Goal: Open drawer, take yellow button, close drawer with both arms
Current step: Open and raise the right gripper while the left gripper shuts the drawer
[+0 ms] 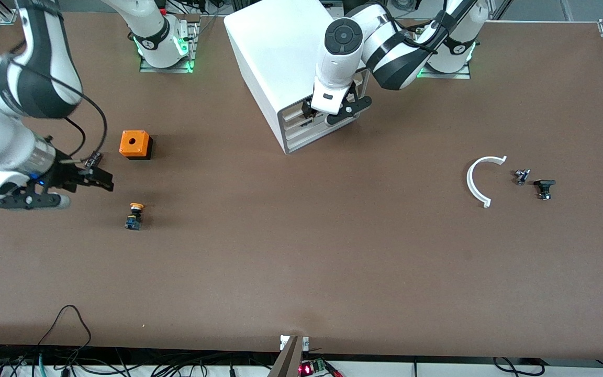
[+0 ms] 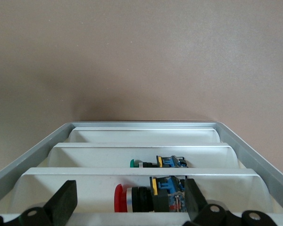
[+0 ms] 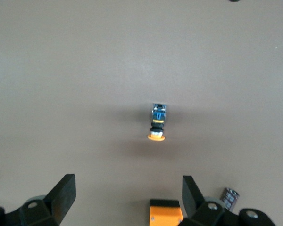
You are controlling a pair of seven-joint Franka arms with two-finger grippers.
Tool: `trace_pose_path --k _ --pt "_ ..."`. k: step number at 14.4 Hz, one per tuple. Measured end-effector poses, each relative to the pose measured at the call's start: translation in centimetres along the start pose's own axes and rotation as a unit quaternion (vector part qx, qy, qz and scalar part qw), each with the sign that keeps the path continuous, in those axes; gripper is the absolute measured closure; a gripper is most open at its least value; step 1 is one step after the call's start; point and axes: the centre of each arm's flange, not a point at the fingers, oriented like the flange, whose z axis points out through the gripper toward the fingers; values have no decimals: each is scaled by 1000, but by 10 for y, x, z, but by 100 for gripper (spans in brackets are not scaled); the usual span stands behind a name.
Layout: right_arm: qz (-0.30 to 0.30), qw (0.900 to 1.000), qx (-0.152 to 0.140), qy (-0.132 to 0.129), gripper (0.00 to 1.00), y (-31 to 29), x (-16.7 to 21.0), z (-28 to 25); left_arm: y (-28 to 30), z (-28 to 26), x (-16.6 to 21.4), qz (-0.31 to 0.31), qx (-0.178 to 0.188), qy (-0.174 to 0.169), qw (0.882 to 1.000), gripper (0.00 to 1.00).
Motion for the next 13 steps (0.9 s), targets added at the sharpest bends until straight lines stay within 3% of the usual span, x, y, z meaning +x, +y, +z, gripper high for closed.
trace_pose_path --k 4,7,13 --pt "20 999 -11 -27 0 0 -18 -62 -2 -10 3 22 26 -5 999 0" --pt "39 999 -15 -31 0 -4 -20 -91 -2 -7 3 27 30 -10 999 0" --pt "17 1000 -10 -19 0 -29 -20 -116 0 -7 6 26 29 -15 999 0"
